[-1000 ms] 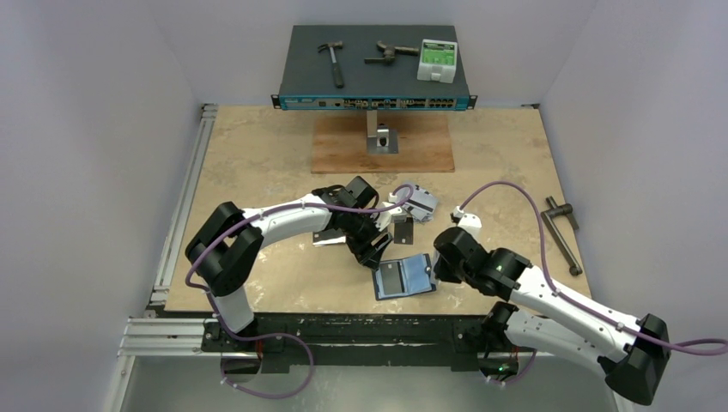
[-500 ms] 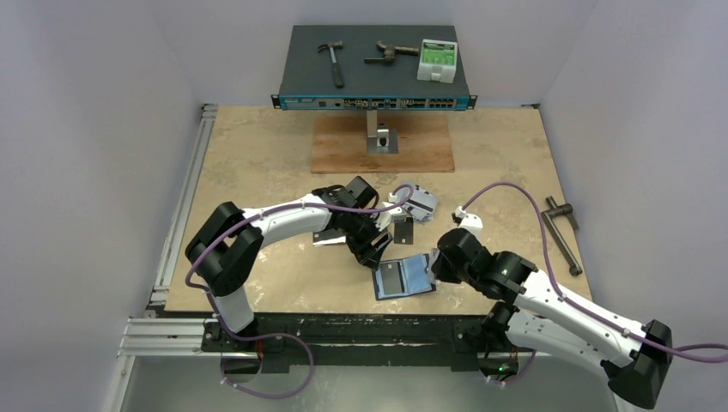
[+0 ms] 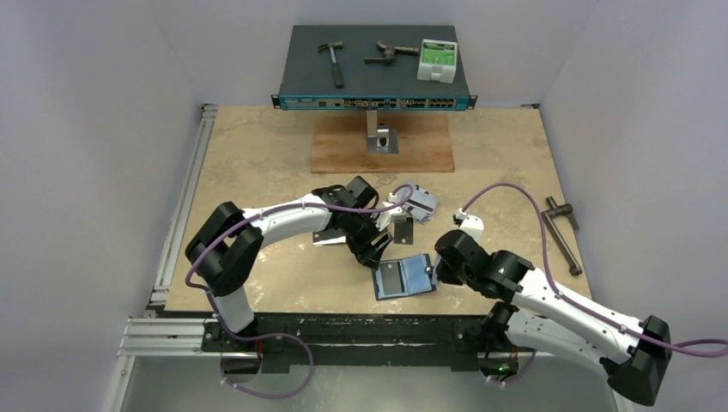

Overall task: Put the credit cards into the card holder
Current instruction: Turn over the card holder at the center of the board.

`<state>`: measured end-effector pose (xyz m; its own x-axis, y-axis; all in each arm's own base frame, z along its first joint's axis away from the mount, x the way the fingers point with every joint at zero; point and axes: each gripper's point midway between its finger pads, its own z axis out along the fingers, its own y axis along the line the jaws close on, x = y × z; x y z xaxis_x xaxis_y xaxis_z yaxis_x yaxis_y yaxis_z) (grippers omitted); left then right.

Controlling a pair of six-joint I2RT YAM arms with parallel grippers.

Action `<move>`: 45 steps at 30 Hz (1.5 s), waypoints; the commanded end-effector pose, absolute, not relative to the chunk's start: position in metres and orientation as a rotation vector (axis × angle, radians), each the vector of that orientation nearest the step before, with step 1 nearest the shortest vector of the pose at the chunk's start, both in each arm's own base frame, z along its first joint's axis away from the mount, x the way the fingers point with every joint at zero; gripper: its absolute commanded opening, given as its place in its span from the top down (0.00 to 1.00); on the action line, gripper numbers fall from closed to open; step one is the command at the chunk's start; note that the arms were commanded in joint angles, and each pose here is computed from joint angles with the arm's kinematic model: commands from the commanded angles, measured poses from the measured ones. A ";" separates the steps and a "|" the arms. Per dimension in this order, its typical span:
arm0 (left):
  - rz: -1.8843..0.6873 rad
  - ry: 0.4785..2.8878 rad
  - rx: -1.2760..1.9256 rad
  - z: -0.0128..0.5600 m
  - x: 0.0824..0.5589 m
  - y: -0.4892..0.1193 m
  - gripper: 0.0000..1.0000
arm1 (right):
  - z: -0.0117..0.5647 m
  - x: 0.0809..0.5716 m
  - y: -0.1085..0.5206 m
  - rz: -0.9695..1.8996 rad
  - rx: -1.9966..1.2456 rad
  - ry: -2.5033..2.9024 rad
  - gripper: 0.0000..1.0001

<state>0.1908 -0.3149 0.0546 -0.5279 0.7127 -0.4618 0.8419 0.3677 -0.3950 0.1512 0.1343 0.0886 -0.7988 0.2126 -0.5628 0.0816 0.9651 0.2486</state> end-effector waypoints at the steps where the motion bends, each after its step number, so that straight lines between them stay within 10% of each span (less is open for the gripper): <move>1: -0.903 2.349 1.411 0.069 0.198 -0.325 0.40 | 0.102 0.158 0.143 0.350 0.234 2.441 1.00; 45: -0.899 2.347 1.412 0.071 0.199 -0.325 0.41 | 0.101 0.153 0.149 0.366 0.214 2.444 1.00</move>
